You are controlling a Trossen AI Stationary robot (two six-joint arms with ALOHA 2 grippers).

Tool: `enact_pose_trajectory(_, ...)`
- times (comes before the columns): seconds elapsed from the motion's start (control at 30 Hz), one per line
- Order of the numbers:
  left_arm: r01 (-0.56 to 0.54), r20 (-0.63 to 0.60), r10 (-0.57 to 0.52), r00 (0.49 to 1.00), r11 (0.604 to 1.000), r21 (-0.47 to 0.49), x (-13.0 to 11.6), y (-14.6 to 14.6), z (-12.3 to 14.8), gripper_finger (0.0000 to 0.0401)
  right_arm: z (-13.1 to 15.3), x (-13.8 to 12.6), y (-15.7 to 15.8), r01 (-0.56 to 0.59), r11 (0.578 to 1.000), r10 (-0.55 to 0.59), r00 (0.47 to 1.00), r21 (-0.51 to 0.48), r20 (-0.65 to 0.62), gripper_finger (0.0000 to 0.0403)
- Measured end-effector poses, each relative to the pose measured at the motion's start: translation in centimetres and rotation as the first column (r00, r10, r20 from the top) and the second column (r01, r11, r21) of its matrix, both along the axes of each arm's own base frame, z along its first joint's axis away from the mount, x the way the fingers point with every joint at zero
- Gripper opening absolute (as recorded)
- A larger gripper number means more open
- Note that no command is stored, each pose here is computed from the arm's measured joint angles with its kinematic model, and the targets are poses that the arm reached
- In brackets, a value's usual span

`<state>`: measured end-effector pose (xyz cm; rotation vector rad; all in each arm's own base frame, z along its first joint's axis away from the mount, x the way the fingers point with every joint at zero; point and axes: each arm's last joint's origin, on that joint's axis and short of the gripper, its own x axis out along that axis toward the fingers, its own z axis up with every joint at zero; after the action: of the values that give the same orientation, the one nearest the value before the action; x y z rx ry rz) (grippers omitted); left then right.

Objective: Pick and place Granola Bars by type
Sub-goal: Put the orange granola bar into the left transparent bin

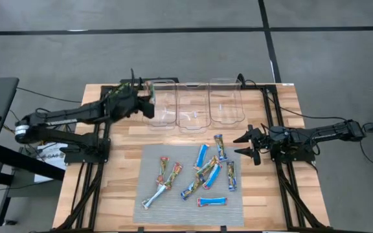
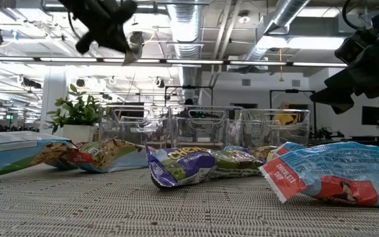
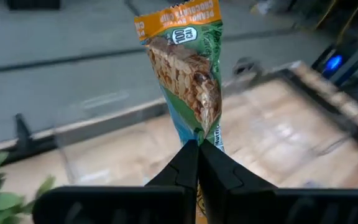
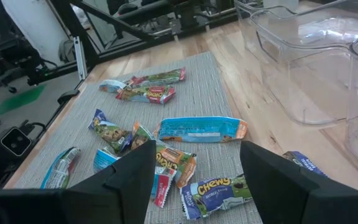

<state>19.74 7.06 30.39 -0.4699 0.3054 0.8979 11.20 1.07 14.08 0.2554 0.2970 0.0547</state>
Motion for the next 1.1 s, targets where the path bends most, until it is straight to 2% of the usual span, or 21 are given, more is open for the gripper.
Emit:
enact_pose_trajectory(0.17, 0.07, -0.061, -0.075, 0.995, 0.994, -0.088, 1.0, 2.6, -1.7, 0.0, 0.0, 0.0, 0.0, 0.0, 1.0, 0.0, 1.0, 0.0, 0.0, 0.0225)
enact_pose_trajectory(0.3, 0.099, -0.158, -0.118, 0.98, 0.988, -0.122, 2.2, 3.7, -3.7, 0.0, 0.0, 0.0, 0.0, 0.0, 1.0, 0.0, 1.0, 0.0, 0.0, 0.0225)
enact_pose_trajectory(0.57, 0.154, -0.196, -0.197, 0.961, 0.965, -0.213, 3.6, 4.1, -9.8, 0.0, 0.0, 0.0, 0.0, 0.0, 1.0, 0.0, 1.0, 0.0, 0.0, 0.0225)
enact_pose_trajectory(0.73, 0.174, -0.201, -0.217, 0.955, 0.962, -0.213, 3.4, 4.0, -12.2, 0.0002, 0.0, 0.0, 0.0, 0.0, 1.0, 0.0, 1.0, 0.0, 0.0, 0.0225)
enact_pose_trajectory(0.83, 0.201, -0.199, -0.243, 0.949, 0.956, -0.213, 3.4, 3.9, -12.8, 0.002, 0.0, 0.0, 0.0, 0.0, 1.0, 0.0, 1.0, 0.0, 0.0, 0.0225)
enact_pose_trajectory(1.1, 0.212, -0.16, -0.246, 0.956, 0.956, -0.202, 3.5, 3.9, -12.8, 0.0113, 0.0, 0.0, 0.0, 0.0, 1.0, 0.0, 1.0, 0.0, 0.0, 0.0225)
